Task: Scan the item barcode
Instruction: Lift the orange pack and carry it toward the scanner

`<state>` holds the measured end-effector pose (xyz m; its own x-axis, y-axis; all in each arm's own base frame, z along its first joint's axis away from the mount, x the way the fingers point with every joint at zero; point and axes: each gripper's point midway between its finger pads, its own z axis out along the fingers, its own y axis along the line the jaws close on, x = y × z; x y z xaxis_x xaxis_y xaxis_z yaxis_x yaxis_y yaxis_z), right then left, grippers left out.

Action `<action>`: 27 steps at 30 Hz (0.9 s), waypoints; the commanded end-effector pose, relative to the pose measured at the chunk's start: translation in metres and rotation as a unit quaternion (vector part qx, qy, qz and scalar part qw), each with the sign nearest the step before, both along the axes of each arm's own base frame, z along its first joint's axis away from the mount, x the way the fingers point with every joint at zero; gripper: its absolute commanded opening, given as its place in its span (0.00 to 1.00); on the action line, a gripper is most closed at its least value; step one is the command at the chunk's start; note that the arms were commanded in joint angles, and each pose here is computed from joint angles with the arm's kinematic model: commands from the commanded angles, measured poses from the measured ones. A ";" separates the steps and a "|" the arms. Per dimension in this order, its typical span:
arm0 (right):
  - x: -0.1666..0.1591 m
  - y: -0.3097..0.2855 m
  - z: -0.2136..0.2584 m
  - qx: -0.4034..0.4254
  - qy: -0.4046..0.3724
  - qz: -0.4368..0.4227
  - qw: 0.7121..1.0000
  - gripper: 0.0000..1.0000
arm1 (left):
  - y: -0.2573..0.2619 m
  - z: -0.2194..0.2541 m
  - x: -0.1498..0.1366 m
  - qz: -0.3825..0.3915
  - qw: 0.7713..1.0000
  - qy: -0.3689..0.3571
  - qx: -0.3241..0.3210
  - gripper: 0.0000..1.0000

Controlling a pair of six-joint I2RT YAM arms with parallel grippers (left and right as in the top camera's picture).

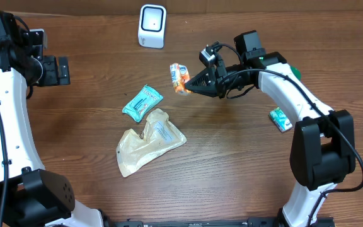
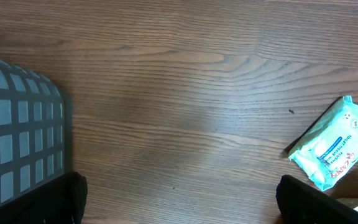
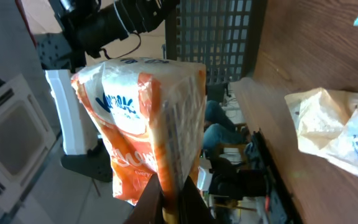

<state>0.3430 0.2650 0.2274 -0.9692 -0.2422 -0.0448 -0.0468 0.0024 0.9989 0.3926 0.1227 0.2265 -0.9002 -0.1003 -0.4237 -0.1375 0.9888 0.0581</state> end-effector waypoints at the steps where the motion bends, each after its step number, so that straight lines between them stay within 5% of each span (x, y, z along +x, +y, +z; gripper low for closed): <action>1: -0.008 -0.004 0.039 0.021 -0.023 0.005 0.999 0.04 | -0.002 -0.001 0.001 0.006 1.000 0.000 -0.004 1.00; 22: -0.010 -0.004 0.046 0.015 -0.023 0.003 1.000 0.04 | -0.002 -0.001 0.001 0.006 1.000 0.000 -0.004 1.00; 27: 0.017 -0.006 -0.005 -0.133 -0.047 -0.077 0.987 0.04 | -0.002 -0.001 0.001 0.006 1.000 0.000 -0.004 1.00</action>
<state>0.3440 0.2640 0.2375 -0.9790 -0.2000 -0.0403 -0.0594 0.0903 0.9941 0.3926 0.1227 0.2265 -0.9002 -0.1003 -0.4237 -0.1375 0.9888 0.0581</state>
